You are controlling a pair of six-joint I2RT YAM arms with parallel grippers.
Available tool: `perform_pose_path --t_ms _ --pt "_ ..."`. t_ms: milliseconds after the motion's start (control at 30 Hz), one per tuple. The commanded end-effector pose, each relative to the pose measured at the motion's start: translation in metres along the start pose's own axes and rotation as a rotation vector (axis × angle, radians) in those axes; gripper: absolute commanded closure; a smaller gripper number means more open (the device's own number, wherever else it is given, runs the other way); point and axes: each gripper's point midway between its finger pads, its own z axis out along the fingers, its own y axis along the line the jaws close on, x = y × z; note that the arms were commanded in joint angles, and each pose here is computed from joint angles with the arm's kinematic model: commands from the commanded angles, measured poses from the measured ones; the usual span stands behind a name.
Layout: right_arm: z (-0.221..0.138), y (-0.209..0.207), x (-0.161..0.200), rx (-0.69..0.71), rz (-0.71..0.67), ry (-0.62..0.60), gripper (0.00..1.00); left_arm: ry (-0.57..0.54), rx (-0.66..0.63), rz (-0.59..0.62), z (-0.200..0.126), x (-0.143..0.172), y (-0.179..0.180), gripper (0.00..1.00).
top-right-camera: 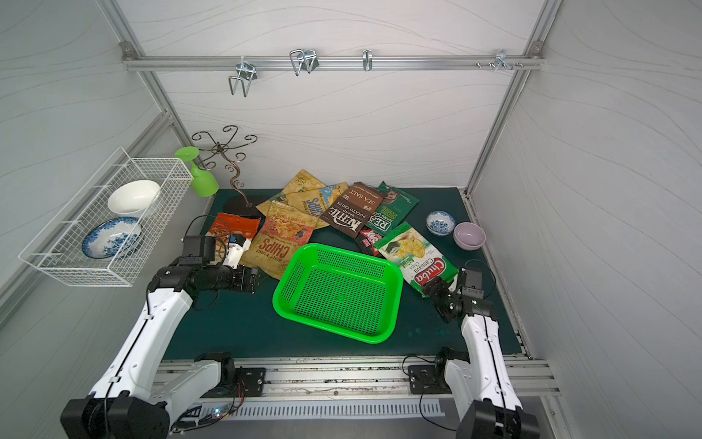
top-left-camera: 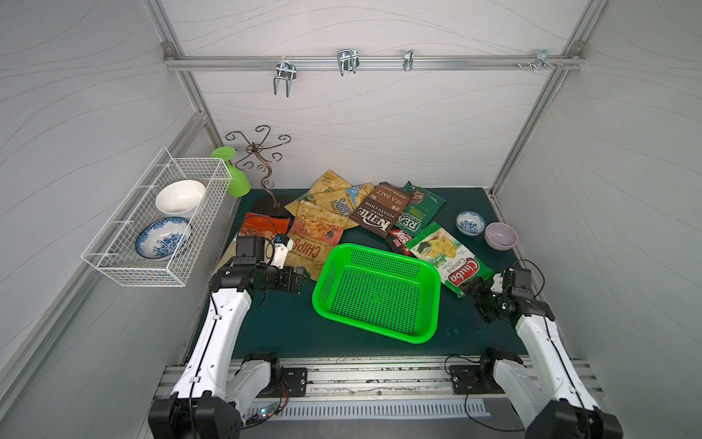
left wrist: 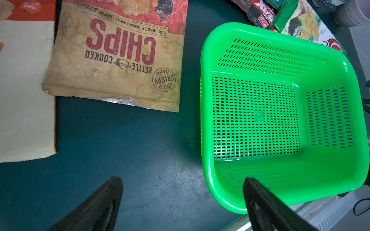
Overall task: Put the potato chips into the basket
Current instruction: Pick up the potato chip from the center of the board.
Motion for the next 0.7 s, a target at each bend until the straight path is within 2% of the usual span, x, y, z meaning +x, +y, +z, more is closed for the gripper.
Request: perform_pose_path --t_ms 0,100,400,667 --pt "0.011 0.004 -0.017 -0.077 0.068 -0.027 0.25 -0.036 0.011 0.018 -0.001 -0.009 -0.002 0.02" --pt "0.02 -0.007 -0.028 -0.056 0.128 -0.039 0.27 -0.034 0.013 0.018 0.0 -0.009 -0.002 0.02" --pt "0.033 -0.017 -0.054 -0.011 0.165 -0.086 0.27 -0.031 0.01 0.018 0.001 -0.008 -0.001 0.02" --pt "0.055 -0.018 -0.062 -0.018 0.214 -0.04 0.3 -0.031 0.011 0.02 0.002 -0.007 -0.001 0.02"
